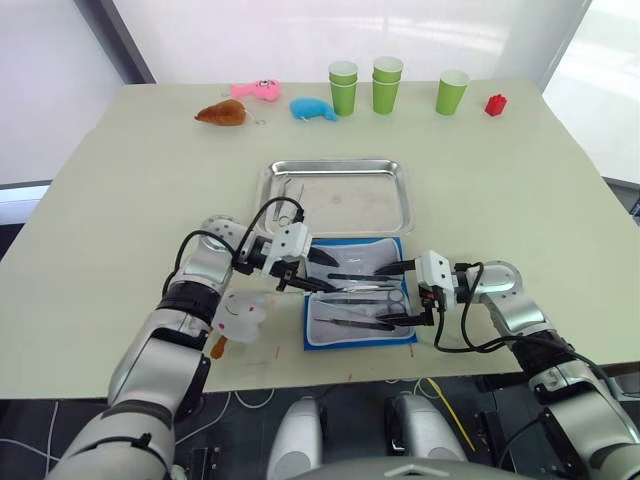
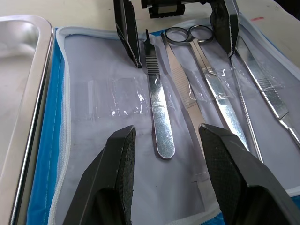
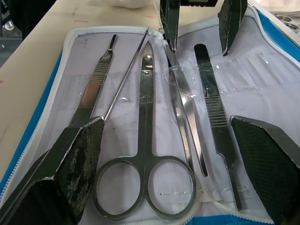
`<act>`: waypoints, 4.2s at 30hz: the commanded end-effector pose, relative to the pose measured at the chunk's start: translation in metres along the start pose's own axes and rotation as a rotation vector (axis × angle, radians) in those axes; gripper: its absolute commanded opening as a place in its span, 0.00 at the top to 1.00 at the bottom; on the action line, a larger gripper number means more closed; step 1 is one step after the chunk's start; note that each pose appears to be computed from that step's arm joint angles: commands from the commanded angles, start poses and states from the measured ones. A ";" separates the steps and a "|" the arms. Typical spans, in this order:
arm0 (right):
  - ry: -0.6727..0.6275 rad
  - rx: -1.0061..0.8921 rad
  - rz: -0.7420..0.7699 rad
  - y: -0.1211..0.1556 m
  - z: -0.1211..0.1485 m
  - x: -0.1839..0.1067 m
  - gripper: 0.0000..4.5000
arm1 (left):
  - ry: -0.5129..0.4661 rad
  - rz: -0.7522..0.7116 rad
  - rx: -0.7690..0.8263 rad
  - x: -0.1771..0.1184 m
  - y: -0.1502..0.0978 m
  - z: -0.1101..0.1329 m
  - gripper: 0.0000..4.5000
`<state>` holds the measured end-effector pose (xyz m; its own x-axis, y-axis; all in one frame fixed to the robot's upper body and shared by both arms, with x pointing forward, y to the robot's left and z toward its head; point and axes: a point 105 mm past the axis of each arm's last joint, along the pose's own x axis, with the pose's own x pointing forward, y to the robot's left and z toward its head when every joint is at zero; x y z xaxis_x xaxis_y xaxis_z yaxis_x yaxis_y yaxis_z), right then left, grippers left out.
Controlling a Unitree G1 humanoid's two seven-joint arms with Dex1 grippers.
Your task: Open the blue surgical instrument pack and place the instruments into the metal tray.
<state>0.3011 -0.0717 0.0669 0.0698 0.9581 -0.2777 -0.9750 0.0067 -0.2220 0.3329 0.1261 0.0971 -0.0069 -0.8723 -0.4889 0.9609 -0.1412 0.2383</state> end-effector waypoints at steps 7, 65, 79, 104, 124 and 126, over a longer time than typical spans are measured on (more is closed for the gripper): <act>0.067 0.040 -0.004 0.006 -0.018 0.000 0.00 | -0.004 0.022 0.001 -0.001 0.008 0.003 0.68; 0.117 0.160 0.033 0.016 -0.036 0.007 0.00 | 0.316 -0.007 -0.021 -0.103 -0.024 0.053 0.99; 0.122 0.152 0.042 0.018 -0.038 0.007 0.00 | 0.112 0.345 -0.029 -0.119 0.019 0.080 0.99; 0.119 0.144 0.033 0.018 -0.038 0.008 0.00 | -0.093 1.347 -0.540 -0.065 0.078 0.044 0.99; 0.109 0.136 0.017 0.018 -0.037 0.009 0.00 | -0.004 1.451 -0.820 -0.030 0.070 -0.002 0.99; 0.108 0.135 0.017 0.018 -0.037 0.009 0.00 | -0.008 1.455 -0.833 -0.030 0.069 -0.004 0.99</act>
<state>0.3017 -0.0655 0.0614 0.0777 0.9581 -0.2756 -0.9823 0.0263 -0.1855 0.4003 0.1416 0.1200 0.9560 -0.0526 -0.2886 0.0535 0.9986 -0.0049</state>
